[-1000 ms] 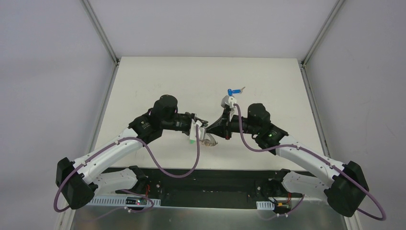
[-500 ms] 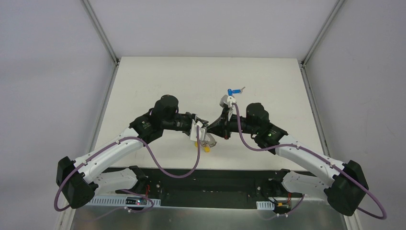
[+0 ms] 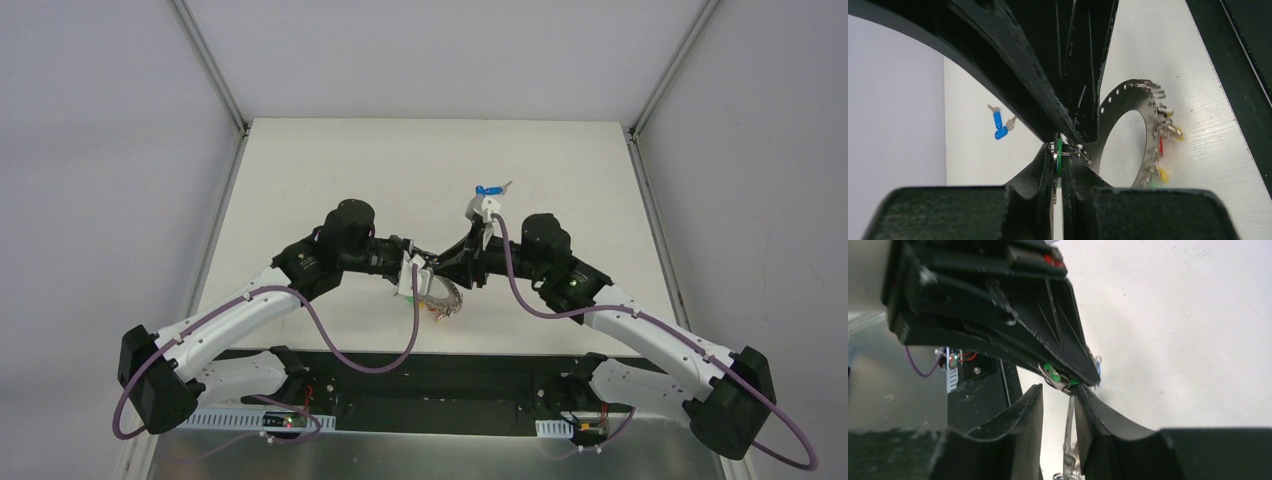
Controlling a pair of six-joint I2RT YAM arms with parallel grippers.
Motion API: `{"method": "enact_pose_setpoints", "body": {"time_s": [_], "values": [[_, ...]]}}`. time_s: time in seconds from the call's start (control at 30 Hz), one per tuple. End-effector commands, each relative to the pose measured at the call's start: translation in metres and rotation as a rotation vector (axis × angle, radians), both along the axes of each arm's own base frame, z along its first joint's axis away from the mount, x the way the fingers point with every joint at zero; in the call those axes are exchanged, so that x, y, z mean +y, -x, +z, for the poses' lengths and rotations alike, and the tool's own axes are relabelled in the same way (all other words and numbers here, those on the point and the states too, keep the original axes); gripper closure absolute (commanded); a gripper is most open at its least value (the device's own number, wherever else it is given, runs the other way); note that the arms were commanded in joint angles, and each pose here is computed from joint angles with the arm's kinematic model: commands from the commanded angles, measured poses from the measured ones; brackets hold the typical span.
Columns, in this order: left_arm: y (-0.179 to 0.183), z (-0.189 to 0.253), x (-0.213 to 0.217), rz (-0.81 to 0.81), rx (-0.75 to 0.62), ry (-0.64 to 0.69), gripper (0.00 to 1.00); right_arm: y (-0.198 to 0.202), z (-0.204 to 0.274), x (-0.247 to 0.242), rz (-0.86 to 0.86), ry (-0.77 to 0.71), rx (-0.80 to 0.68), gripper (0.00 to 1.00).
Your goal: Remove the keys from the keyring
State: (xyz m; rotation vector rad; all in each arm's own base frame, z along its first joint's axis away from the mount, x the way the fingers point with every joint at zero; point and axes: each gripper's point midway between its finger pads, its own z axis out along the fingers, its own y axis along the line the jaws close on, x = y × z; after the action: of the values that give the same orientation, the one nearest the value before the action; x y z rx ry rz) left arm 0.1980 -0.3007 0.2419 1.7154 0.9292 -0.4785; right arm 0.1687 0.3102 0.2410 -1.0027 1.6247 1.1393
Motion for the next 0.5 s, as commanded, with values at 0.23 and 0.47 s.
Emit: {"method": "enact_pose_setpoints", "body": {"time_s": [0.23,0.47], "values": [[-0.020,0.002,0.004,0.167,0.077,-0.030,1.00,-0.015,0.042,-0.026,-0.174,-0.065,-0.136,0.58],[-0.028,0.019,0.024,0.439,0.269,-0.089,1.00,-0.007,0.029,-0.042,-0.210,-0.066,-0.127,0.57]]}}
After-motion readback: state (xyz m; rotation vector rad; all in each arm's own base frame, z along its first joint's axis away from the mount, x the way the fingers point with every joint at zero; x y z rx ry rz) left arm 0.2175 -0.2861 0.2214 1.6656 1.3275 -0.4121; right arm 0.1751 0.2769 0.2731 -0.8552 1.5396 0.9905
